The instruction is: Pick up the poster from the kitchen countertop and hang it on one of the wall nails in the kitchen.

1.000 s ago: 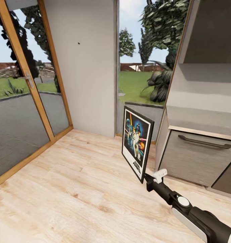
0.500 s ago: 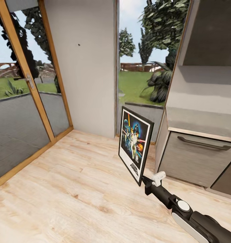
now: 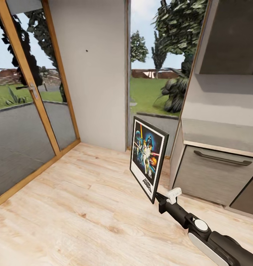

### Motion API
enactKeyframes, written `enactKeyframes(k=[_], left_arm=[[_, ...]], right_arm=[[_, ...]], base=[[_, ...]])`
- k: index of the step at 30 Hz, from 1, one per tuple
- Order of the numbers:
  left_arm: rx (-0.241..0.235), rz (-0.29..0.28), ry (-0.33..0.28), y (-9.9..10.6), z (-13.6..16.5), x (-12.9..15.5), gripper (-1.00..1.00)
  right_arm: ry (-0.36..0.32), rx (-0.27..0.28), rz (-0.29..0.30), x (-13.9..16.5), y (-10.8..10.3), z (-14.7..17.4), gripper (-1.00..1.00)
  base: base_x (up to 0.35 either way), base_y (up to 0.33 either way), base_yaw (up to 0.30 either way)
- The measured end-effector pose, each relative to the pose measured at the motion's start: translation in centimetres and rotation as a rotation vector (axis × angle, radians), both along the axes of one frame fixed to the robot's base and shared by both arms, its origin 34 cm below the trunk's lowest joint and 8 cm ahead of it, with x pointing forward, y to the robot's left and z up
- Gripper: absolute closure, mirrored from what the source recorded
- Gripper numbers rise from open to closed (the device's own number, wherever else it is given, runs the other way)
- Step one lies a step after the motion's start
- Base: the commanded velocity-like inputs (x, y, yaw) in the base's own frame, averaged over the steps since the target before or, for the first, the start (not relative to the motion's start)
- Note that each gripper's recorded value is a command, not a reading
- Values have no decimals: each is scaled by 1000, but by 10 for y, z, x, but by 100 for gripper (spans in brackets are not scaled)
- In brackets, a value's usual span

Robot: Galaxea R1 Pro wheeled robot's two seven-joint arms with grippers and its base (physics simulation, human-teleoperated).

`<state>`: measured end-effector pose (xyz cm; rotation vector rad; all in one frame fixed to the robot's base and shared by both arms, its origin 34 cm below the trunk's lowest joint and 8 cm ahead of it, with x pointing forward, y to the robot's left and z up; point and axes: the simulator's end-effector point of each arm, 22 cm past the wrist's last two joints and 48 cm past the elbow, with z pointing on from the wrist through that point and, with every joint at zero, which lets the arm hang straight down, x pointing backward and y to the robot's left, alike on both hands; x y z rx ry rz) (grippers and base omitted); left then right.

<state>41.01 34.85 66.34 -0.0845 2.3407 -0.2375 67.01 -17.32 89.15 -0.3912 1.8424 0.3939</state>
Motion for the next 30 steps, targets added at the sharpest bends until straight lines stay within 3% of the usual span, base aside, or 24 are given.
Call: enactKeyframes(k=[30], left_arm=[[0, 0, -19, 0, 38, -2, -100]], right_arm=[[-17, 0, 0, -7, 0, 43, 100]], base=[[0, 0, 0]])
